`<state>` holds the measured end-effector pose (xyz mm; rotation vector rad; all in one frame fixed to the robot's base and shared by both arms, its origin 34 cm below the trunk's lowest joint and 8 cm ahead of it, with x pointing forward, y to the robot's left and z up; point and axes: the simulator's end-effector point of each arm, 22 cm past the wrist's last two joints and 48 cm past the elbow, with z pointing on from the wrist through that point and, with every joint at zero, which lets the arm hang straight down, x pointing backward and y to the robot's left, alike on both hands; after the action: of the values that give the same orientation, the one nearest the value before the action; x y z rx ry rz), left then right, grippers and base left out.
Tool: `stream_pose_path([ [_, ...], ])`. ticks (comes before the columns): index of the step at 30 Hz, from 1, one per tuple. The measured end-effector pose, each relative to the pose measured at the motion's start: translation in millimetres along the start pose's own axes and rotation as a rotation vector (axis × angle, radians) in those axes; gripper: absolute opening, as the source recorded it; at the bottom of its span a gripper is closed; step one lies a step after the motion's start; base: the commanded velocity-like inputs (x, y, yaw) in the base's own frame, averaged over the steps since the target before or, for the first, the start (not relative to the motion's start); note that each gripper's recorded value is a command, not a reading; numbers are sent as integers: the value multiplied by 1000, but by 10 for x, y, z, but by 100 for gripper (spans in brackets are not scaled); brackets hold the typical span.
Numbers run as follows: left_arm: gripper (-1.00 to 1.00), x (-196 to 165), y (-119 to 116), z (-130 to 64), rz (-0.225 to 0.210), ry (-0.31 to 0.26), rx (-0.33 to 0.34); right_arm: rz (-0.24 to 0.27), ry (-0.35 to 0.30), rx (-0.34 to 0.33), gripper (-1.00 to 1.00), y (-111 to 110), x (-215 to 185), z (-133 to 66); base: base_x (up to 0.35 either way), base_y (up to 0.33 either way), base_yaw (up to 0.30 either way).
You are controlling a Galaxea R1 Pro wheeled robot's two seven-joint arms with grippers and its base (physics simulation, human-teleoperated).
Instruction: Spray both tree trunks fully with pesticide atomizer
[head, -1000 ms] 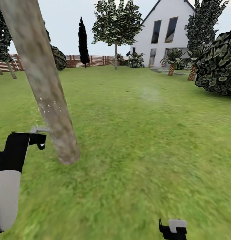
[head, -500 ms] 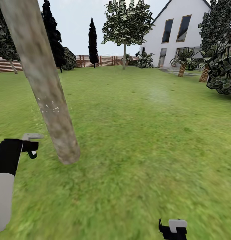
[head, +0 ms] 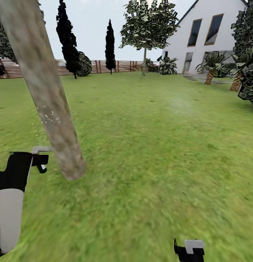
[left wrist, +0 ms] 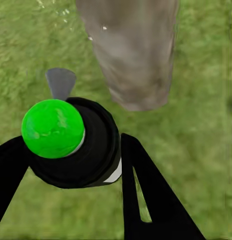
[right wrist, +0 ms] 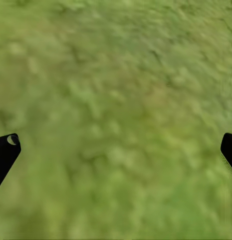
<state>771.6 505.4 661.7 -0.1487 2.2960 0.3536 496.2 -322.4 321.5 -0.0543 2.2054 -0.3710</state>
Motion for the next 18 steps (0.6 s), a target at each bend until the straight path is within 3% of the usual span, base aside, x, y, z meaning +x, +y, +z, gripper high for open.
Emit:
stream_pose_path([
  [3, -100, 14, -118, 13, 7, 3, 9, 0, 0, 0, 100, 0, -1, 1, 280, -130, 9],
  [9, -100, 518, 163, 139, 22, 95, -31, 0, 0, 0, 100, 1, -1, 1, 216, -16, 12],
  [14, -100, 582, 9, 158, 21, 104, -5, 0, 0, 0, 100, -1, -2, 1, 7, 0, 233],
  [18, -100, 602, 86, 156, 23, 107, -19, 0, -1, 0, 100, 0, -3, 1, 149, 0, 179],
])
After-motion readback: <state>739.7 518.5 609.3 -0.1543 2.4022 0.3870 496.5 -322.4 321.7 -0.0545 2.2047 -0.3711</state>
